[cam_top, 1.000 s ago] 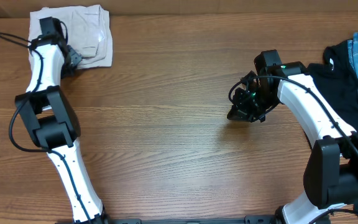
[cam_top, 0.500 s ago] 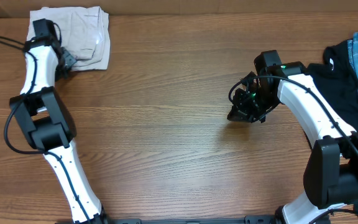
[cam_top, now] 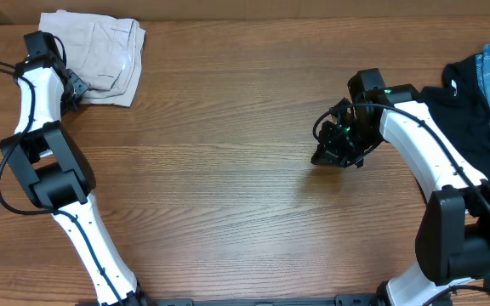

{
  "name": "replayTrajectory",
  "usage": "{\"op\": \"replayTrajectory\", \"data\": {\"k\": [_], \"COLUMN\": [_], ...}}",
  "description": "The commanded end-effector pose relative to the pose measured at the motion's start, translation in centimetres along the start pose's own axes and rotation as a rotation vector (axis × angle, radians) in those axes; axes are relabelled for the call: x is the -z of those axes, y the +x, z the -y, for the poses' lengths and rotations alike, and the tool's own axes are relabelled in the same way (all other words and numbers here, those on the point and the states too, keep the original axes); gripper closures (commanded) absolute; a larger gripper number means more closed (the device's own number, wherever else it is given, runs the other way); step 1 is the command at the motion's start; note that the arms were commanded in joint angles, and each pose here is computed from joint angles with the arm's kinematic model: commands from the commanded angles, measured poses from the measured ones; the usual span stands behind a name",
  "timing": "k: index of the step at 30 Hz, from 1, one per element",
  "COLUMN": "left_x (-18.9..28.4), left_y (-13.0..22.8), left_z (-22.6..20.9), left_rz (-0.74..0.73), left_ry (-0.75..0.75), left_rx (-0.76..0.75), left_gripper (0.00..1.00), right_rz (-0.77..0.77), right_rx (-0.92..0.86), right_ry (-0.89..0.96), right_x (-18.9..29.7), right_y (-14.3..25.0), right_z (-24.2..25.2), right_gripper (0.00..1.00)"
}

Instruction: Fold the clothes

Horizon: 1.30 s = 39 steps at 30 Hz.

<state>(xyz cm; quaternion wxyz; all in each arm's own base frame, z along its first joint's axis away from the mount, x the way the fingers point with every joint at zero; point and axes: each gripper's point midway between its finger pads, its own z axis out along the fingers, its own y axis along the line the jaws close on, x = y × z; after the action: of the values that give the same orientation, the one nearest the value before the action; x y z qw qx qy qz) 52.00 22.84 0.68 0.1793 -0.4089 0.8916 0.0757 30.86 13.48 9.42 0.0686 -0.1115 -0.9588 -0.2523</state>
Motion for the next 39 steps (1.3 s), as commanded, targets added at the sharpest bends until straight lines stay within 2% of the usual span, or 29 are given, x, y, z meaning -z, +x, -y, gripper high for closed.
{"op": "replayTrajectory", "data": {"k": [1, 6, 13, 23, 28, 31, 35, 39], "left_x": [-2.0, -1.8, -1.4, 4.7, 8.7, 11.8, 12.2, 11.1], "left_y": [1.9, 2.5, 3.6, 2.6, 0.3, -2.8, -5.8, -6.4], "left_z": [0.3, 2.1, 1.8, 2.1, 2.8, 3.8, 4.8, 4.8], "left_rz": [-0.051, -0.057, -0.099, -0.151, -0.094, 0.018, 0.140, 0.170], "left_ry": [-0.015, 0.024, 0.003, -0.023, 0.012, 0.067, 0.106, 0.090], "left_rx": [-0.034, -0.013, -0.029, -0.031, -0.025, -0.025, -0.027, -0.030], "left_gripper": [0.96, 0.96, 0.96, 0.96, 0.96, 0.96, 0.96, 0.96], "right_rz": [0.004, 0.003, 0.009, 0.014, 0.014, 0.015, 0.018, 0.019], "right_rx": [0.007, 0.006, 0.011, 0.014, 0.018, 0.018, 0.018, 0.018], "right_ry": [-0.011, -0.011, -0.013, -0.015, -0.015, -0.015, -0.008, -0.004], "right_x": [0.1, 0.1, 0.1, 0.1, 0.1, 0.1, 0.1, 0.1], "right_y": [-0.2, -0.1, -0.3, -0.4, -0.4, -0.5, -0.5, -0.5], "right_z": [-0.3, -0.3, -0.3, -0.4, -0.4, -0.4, -0.3, -0.2], "right_gripper": [0.96, 0.96, 0.96, 0.96, 0.96, 0.96, 0.96, 0.96]}}
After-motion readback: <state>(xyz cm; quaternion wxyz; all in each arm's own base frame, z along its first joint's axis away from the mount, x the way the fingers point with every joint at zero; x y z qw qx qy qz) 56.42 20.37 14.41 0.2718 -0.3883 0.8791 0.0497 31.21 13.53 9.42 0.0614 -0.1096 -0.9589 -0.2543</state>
